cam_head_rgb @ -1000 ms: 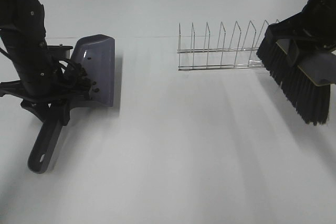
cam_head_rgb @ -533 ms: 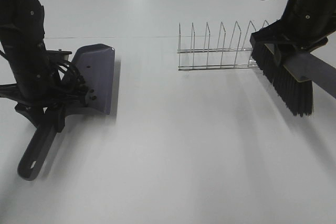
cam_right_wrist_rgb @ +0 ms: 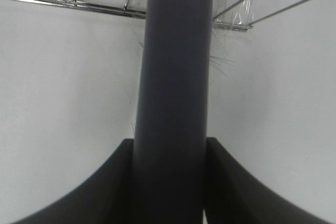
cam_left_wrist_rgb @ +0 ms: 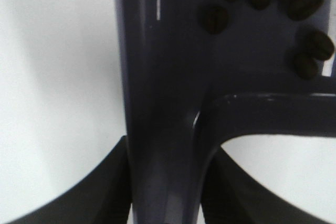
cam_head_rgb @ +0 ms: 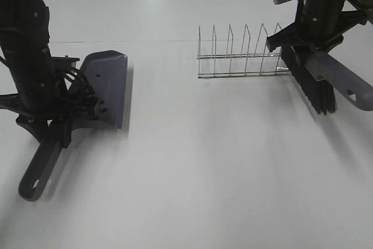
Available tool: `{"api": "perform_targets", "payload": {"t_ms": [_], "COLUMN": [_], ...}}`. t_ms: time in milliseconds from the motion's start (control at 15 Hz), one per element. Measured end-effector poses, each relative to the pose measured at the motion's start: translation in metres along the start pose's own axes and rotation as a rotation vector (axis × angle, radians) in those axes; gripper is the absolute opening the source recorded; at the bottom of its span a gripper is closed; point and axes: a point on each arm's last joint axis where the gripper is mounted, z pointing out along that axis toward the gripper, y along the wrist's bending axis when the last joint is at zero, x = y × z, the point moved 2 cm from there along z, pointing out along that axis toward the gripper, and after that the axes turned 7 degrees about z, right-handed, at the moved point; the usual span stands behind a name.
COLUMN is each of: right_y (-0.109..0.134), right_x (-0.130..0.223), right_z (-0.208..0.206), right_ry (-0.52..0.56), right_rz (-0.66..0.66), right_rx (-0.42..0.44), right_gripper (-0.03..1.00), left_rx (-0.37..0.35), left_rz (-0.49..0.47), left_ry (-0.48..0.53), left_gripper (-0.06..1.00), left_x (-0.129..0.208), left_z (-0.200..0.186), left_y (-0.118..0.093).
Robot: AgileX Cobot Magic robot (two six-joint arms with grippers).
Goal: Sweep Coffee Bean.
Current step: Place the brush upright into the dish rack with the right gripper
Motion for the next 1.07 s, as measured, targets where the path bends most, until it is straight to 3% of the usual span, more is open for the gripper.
{"api": "perform_targets", "payload": {"t_ms": [467,733,1067], "right_y": [0.006,-0.008,-0.010], "right_x": [-0.038,-0.056,-0.058], "right_z": [0.017,0.028,0.027], "right_ry": [0.029,0.065,0.058], "right_rz": [0.090,0.186,0.154], "right_rx": [-0.012,-0.140,-0.146], "right_gripper": [0.31,0.31,0.31], "left_rx": [0.000,0.000,0.000], "left_rz": [0.003,0.003,0.003], "left_ry": [0.000,0.000,-0.001], "left_gripper": [0.34,0.34,0.34], "left_x": [0.000,0.000,0.000], "left_z": [0.000,0.000,0.000], "left_y": [0.000,0.000,0.000]}}
